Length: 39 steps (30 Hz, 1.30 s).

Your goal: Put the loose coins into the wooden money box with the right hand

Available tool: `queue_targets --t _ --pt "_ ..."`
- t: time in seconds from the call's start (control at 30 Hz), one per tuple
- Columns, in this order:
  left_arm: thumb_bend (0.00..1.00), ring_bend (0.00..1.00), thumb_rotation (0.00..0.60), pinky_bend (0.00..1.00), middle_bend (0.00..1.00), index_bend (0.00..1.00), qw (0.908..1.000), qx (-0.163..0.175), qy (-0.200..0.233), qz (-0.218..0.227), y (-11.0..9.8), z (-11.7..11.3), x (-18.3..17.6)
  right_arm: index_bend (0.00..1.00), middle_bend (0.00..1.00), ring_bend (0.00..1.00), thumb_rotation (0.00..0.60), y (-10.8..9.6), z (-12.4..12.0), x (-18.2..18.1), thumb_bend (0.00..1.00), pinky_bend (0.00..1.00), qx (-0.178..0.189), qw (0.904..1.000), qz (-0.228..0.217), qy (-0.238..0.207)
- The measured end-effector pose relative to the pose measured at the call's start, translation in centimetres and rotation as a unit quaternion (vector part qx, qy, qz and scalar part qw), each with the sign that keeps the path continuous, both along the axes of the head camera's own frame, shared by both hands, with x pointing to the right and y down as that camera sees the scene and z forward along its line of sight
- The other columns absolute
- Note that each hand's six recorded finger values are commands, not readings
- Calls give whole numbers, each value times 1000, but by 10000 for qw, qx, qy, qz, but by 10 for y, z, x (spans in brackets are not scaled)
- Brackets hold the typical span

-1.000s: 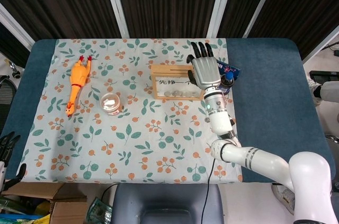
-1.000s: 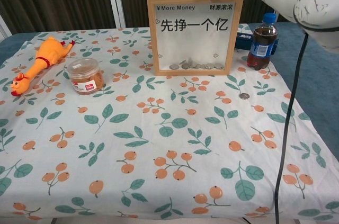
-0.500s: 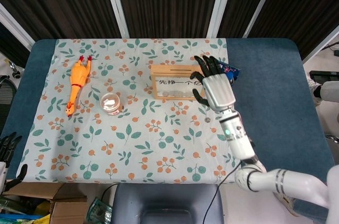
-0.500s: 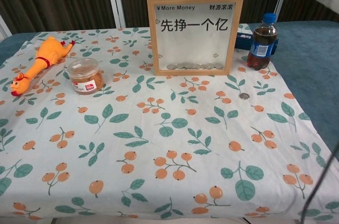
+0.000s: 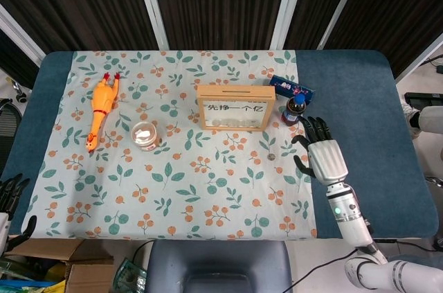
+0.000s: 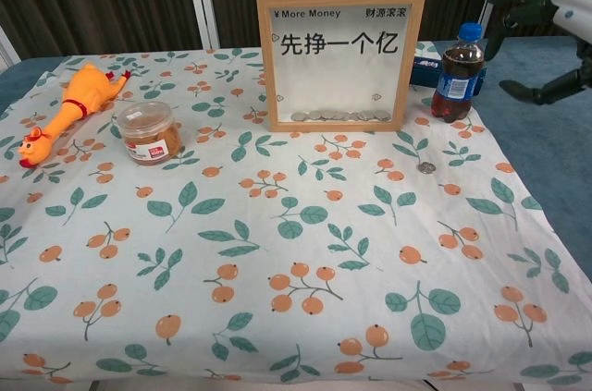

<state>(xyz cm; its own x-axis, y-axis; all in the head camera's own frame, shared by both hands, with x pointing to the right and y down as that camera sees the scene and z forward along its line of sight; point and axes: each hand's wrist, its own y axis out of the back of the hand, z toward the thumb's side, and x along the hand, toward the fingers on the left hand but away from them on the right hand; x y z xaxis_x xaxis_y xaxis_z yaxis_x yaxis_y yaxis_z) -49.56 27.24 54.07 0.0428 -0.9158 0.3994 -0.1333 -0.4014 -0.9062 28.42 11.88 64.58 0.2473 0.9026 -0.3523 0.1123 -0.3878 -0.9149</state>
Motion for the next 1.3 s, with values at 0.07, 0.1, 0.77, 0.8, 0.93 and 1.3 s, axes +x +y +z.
queue_targets --t 0.07,0.1,0.77,0.8,0.93,1.3 --pt "437 0 600 0 0 0 10000 6 -2 -1 0 0 0 526 170 0 600 3 15 5 518 0 -136 9998 8 119" --pt "437 0 600 0 0 0 10000 5 -4 -1 0 0 0 528 170 0 600 5 22 6 518 0 -201 9997 1 170" --pt "437 0 600 0 0 0 10000 6 3 -37 -1 -1 -2 536 169 0 600 14 112 -11 519 0 -970 9926 -111 727" --pt "437 0 600 0 0 0 10000 2 3 -37 -1 0 -2 537 169 0 600 13 114 -13 519 0 -980 9924 -112 731" --pt "437 0 600 0 0 0 10000 -4 7 -40 -1 0 -3 538 169 0 600 9 122 -25 518 0 -1020 9918 -185 743" --pt "437 0 600 0 0 0 10000 7 31 -55 -1 -2 -4 549 170 0 600 10 125 -36 519 0 -1010 9911 -364 790"
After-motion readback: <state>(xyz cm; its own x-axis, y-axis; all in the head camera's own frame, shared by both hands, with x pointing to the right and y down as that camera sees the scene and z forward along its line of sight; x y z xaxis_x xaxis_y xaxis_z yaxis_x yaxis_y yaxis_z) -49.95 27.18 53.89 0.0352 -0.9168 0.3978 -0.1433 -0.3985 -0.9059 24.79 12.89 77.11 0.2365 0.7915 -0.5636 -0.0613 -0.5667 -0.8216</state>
